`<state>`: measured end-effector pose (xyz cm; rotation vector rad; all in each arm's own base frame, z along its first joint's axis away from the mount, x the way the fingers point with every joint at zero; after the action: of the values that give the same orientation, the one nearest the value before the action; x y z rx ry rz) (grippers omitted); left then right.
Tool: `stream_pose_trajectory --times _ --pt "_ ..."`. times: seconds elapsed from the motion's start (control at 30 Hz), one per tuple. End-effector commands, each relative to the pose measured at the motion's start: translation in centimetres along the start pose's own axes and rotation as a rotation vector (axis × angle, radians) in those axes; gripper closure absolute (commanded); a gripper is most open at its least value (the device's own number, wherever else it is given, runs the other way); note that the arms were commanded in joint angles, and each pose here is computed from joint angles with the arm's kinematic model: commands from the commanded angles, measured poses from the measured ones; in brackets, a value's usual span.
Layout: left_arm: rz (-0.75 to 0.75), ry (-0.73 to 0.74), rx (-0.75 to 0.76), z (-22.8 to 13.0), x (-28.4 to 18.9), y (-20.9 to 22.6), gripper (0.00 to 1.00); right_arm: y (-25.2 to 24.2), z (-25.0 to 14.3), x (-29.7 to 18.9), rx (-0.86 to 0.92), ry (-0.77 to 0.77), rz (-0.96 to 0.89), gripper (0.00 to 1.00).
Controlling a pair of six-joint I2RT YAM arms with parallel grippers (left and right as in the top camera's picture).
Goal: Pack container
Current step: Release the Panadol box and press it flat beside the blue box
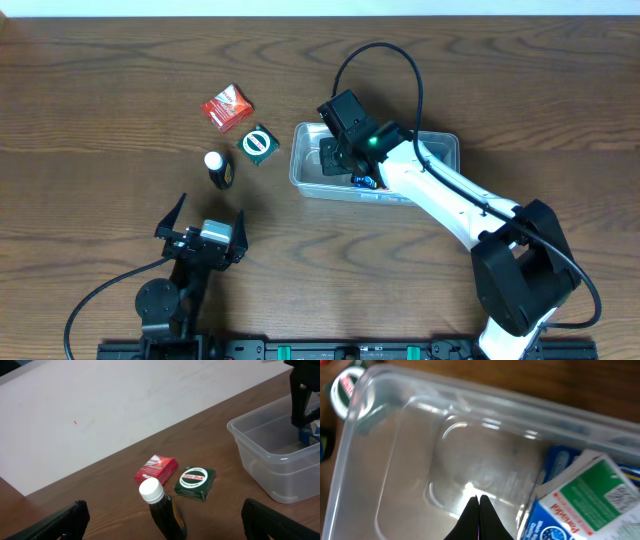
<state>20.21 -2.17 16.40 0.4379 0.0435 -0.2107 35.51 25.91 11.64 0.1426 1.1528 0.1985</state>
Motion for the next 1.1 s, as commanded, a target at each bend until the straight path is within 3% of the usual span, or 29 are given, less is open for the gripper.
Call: stream_pose_trajectory --times 0.0,0.37,1.07 --pt "-0.008 0.039 -0.024 -1.5 0.2 -0.5 0.02 -0.4 0.6 0.0 0.048 -0.066 -0.08 0.99" --pt "-0.008 0.039 -0.024 -1.5 0.2 -0.5 0.02 -1.5 1.7 -0.1 0.049 -0.148 -0.167 0.99" --pt "-0.008 0.039 -0.024 -1.5 0.2 -0.5 0.02 -2.0 0.7 2.6 0.011 -0.098 -0.205 0.99"
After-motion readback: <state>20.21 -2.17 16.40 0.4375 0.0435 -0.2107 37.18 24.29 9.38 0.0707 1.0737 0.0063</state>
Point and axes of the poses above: each gripper's point midway between its finger pads, its own x axis out along the fingers, its own y axis along the line the jaws close on, z = x × y, the point moved 4 cm from there along -x, back along the fingers, and after that the axes turned 3 degrees about x, right-handed, at the moved point
